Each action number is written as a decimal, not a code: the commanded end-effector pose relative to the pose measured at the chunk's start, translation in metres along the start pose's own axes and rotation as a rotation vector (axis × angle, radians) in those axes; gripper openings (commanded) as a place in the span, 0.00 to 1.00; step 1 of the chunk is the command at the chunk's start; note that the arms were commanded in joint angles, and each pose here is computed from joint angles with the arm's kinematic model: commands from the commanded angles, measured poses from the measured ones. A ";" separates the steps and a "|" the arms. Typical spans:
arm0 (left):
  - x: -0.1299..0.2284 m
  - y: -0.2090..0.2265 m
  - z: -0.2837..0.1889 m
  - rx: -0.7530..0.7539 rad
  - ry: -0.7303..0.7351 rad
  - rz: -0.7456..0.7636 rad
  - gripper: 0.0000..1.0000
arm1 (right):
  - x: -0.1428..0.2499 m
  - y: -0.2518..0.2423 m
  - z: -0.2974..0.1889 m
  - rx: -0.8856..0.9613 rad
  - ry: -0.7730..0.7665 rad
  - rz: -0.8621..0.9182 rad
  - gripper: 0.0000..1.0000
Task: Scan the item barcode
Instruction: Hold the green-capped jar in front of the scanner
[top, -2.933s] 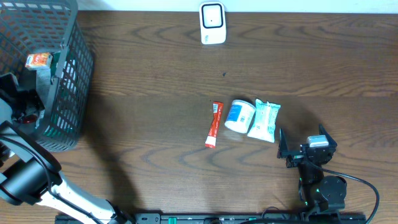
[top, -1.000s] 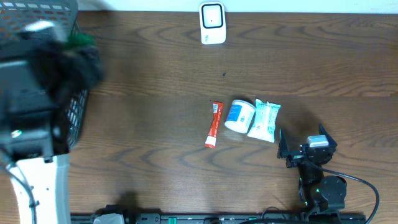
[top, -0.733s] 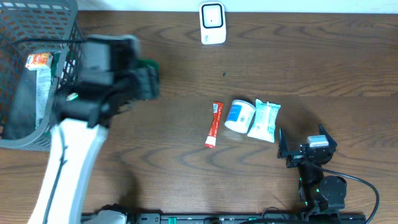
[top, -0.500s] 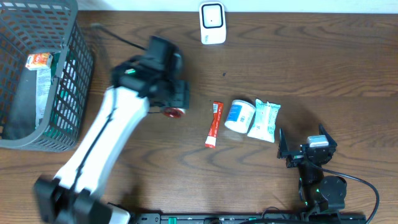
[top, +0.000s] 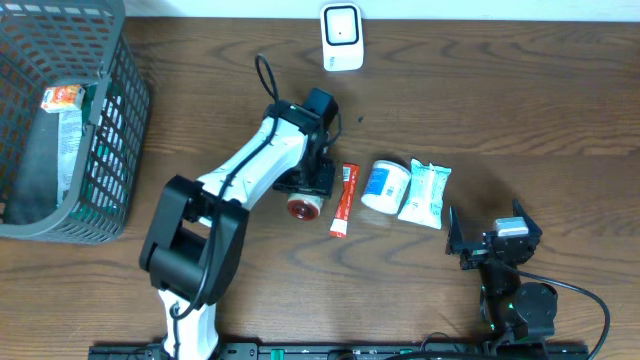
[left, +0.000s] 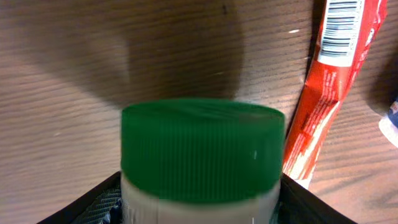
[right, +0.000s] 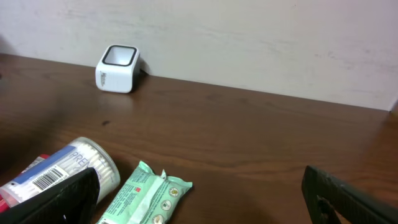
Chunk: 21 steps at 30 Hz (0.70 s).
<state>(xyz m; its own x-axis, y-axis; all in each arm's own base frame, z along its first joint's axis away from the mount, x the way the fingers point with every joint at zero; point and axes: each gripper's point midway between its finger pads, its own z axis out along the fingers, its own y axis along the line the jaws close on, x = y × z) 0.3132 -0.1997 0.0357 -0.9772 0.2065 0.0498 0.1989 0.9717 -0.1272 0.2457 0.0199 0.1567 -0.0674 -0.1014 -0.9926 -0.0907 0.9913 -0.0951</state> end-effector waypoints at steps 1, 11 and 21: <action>-0.001 -0.013 0.002 0.043 0.007 0.023 0.58 | 0.000 0.001 0.000 -0.003 0.000 -0.006 0.99; -0.001 -0.024 0.002 0.090 0.009 0.032 0.70 | 0.000 0.001 0.000 -0.003 0.000 -0.006 0.99; 0.006 -0.032 0.007 0.086 0.020 0.060 0.73 | 0.000 0.001 0.000 -0.003 0.000 -0.006 0.99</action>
<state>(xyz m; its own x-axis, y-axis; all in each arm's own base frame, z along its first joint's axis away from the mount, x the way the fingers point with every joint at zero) 0.3057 -0.2237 0.0349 -0.9691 0.2408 0.0526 0.2256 0.9524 -0.2050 0.2457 0.0199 0.1567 -0.0674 -0.1014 -0.9926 -0.0907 0.9913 -0.0951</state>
